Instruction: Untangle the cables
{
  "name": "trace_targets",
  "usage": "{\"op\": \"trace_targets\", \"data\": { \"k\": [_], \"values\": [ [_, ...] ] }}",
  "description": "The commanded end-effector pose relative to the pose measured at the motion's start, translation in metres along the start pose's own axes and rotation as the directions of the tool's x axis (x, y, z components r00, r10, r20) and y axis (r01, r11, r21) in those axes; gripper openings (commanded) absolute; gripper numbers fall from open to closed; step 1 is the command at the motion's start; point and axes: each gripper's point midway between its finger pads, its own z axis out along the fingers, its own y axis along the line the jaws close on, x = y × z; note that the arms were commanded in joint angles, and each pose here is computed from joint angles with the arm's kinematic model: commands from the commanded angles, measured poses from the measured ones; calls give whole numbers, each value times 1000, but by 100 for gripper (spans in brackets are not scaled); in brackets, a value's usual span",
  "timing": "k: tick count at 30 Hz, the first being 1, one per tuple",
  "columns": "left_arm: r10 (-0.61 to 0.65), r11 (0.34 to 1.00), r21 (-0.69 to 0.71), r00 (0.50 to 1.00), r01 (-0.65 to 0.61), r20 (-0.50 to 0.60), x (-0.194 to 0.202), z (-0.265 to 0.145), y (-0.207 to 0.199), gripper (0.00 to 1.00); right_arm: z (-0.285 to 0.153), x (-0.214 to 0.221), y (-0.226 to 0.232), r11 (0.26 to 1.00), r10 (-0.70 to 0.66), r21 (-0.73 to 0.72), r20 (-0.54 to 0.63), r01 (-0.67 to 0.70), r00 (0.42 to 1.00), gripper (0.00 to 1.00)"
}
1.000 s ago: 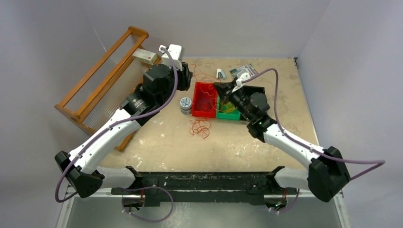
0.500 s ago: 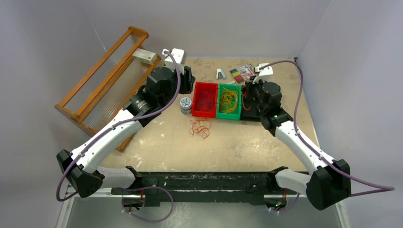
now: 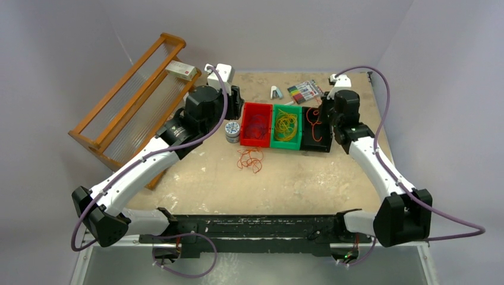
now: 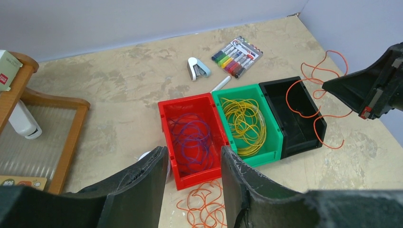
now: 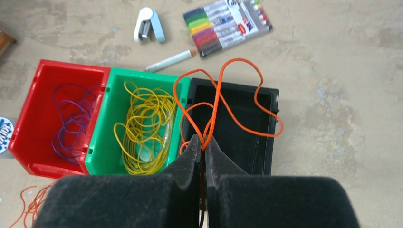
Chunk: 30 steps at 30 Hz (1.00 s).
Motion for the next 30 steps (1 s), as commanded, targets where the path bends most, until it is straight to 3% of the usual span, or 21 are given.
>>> {"op": "trace_targets", "data": {
  "k": [1, 18, 30],
  "values": [
    [-35, 999, 12, 999, 34, 39, -9, -1, -3, 44, -1, -9, 0, 997, 51, -56, -28, -53, 998, 0],
    [-31, 999, 8, 999, 31, 18, -2, 3, -3, 44, 17, 26, 1, 979, 103, -156, -182, -133, 978, 0],
    [-21, 1000, 9, 1000, 21, 13, -3, 4, -4, 44, 55, 32, -43, 992, 128, 31, -142, -125, 982, 0]
  ]
}}
